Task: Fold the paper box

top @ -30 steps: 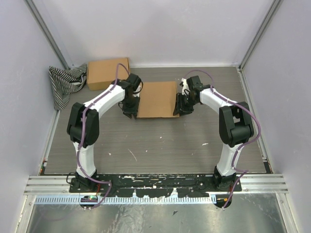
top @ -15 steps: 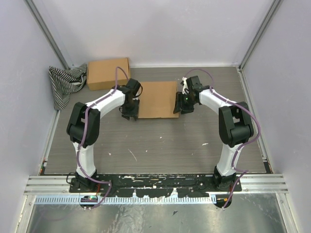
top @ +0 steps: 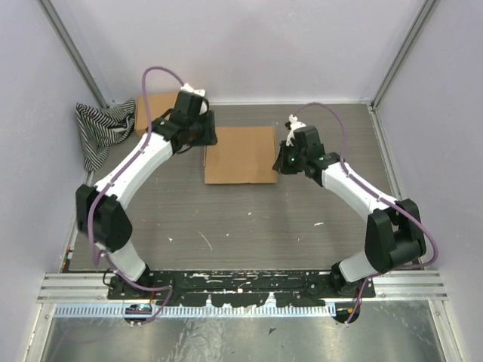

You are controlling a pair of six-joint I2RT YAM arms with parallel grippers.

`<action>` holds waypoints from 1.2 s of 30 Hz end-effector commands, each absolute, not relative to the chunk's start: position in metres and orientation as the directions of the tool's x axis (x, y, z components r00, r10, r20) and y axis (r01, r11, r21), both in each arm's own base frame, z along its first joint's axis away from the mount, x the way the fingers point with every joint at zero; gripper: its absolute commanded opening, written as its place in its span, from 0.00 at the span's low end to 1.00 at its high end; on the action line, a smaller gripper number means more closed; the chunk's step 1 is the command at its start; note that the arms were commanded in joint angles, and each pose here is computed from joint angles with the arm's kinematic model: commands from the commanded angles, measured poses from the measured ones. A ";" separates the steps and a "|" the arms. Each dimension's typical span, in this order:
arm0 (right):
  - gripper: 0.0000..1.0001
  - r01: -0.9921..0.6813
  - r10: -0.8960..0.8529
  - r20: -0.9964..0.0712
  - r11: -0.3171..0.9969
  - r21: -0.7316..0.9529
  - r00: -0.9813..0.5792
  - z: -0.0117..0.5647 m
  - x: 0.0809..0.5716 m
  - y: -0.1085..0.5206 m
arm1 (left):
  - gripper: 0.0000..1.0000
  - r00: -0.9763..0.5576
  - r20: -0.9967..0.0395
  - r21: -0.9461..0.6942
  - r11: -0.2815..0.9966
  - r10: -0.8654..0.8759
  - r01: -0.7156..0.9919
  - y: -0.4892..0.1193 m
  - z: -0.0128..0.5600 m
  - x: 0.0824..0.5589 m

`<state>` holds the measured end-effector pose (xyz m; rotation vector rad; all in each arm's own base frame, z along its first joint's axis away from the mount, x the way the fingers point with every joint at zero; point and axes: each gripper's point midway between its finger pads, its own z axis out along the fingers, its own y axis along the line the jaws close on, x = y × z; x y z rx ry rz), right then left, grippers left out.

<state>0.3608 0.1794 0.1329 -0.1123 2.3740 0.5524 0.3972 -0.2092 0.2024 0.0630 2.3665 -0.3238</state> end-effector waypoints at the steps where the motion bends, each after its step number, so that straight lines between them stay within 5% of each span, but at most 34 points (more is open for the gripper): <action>1: 0.01 -0.270 0.079 -0.723 0.896 0.353 -0.686 0.136 0.362 0.217 | 0.50 -0.728 -0.683 -0.330 0.912 -0.051 0.246 -0.268 0.187 0.451; 8: 0.01 -0.141 0.095 -0.723 0.955 0.260 -0.685 0.107 0.372 0.218 | 0.50 -0.780 -0.620 -0.414 0.878 -0.078 0.242 -0.309 0.153 0.488; 20: 0.01 -0.022 0.119 -0.717 0.983 0.184 -0.686 0.061 0.397 0.209 | 0.50 -0.849 -0.527 -0.438 0.867 -0.032 0.239 -0.330 0.099 0.466; 36: 0.01 -0.017 0.204 -0.808 0.966 0.256 -0.552 0.067 0.448 0.230 | 0.41 -0.940 -0.332 -0.500 0.831 0.076 0.244 -0.342 0.041 0.423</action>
